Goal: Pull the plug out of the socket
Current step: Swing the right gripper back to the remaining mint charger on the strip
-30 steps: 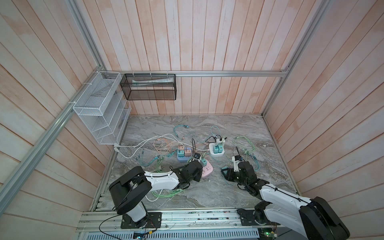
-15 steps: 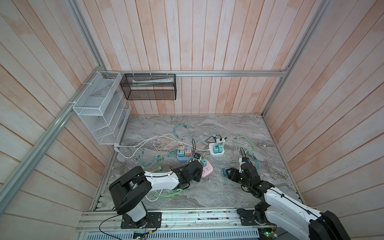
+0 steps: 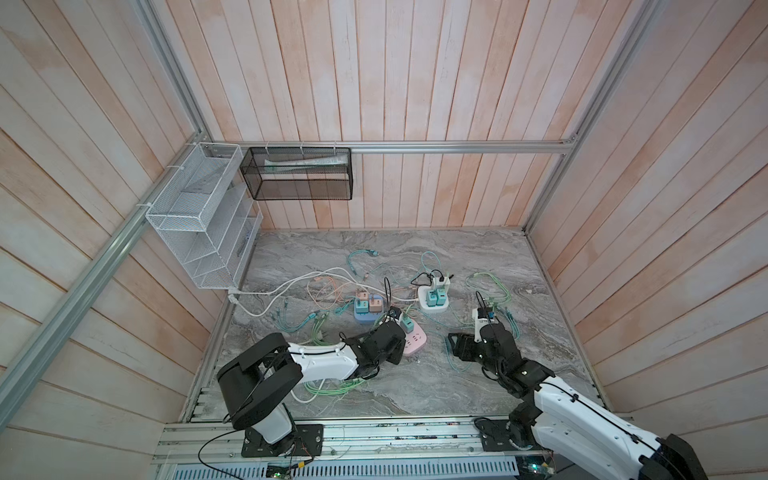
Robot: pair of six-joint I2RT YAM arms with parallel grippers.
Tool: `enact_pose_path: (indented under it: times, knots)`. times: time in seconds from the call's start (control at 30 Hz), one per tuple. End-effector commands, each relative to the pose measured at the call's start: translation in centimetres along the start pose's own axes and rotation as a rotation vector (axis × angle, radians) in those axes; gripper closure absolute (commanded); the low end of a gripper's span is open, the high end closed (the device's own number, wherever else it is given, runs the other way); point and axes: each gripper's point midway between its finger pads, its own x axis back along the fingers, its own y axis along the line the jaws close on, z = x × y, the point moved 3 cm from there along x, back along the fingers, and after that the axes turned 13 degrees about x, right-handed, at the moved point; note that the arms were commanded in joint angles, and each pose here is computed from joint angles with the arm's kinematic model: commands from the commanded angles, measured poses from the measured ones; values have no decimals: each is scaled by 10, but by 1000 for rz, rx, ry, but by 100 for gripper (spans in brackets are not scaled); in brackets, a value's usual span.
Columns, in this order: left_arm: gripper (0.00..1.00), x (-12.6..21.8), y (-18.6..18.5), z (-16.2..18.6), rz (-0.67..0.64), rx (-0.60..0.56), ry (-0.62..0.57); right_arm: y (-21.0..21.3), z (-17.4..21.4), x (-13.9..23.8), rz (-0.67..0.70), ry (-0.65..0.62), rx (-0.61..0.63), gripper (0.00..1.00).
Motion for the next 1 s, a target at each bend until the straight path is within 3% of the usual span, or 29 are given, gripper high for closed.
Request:
enact_pose_path:
  times: [0.0, 0.4, 0.97]
  knots:
    - [45, 2, 19, 40, -52, -42, 148, 17, -19, 2, -14, -80, 111, 36]
    - [44, 5, 19, 39, -44, -23, 140, 96, -24, -19, -241, -127, 406, 47]
    - [42, 17, 16, 30, -12, 9, 103, 132, -19, -64, -299, -26, 499, 55]
